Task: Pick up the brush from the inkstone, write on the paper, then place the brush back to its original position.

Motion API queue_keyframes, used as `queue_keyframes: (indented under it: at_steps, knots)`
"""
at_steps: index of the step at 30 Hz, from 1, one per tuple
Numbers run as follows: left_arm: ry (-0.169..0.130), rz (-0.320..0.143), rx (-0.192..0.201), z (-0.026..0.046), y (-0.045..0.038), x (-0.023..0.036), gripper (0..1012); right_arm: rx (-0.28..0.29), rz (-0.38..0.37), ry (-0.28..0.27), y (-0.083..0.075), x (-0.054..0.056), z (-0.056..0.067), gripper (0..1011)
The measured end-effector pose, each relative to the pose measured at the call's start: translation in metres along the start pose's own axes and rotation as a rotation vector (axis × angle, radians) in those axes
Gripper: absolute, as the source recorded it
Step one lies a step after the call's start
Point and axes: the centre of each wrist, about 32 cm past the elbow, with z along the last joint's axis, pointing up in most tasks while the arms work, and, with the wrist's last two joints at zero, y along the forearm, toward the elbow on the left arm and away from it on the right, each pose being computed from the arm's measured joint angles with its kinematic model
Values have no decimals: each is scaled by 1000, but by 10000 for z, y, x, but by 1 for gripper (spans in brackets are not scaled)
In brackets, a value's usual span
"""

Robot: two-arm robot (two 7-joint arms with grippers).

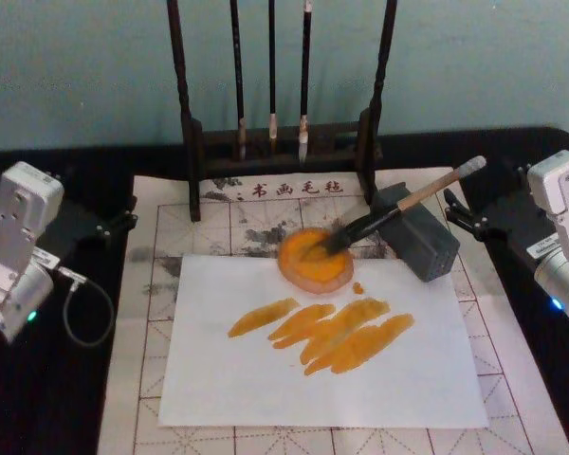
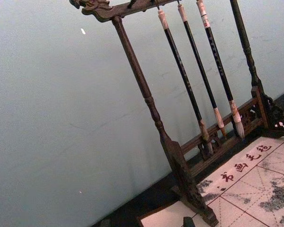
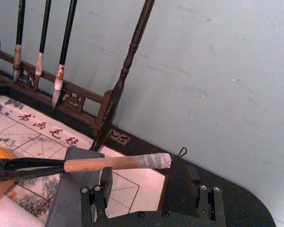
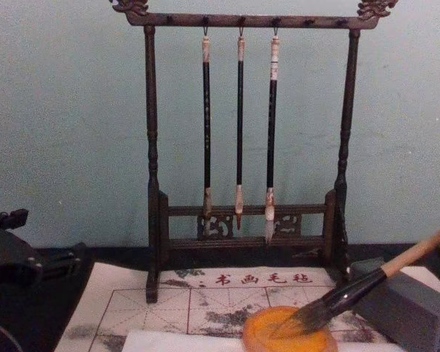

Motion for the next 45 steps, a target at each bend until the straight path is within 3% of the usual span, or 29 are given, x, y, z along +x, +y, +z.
queue_keyframes:
  at_steps: [11, 29, 45]
  knots:
    - [0, 0, 0, 0, 0, 0, 1001, 42, 5, 73, -66, 8, -58, 1000]
    - [0, 0, 0, 0, 0, 0, 1001, 90, 45, 360, -156, -34, -203, 1000]
    - [0, 0, 0, 0, 0, 0, 1001, 113, 77, 564, 22, -78, -328, 1000]
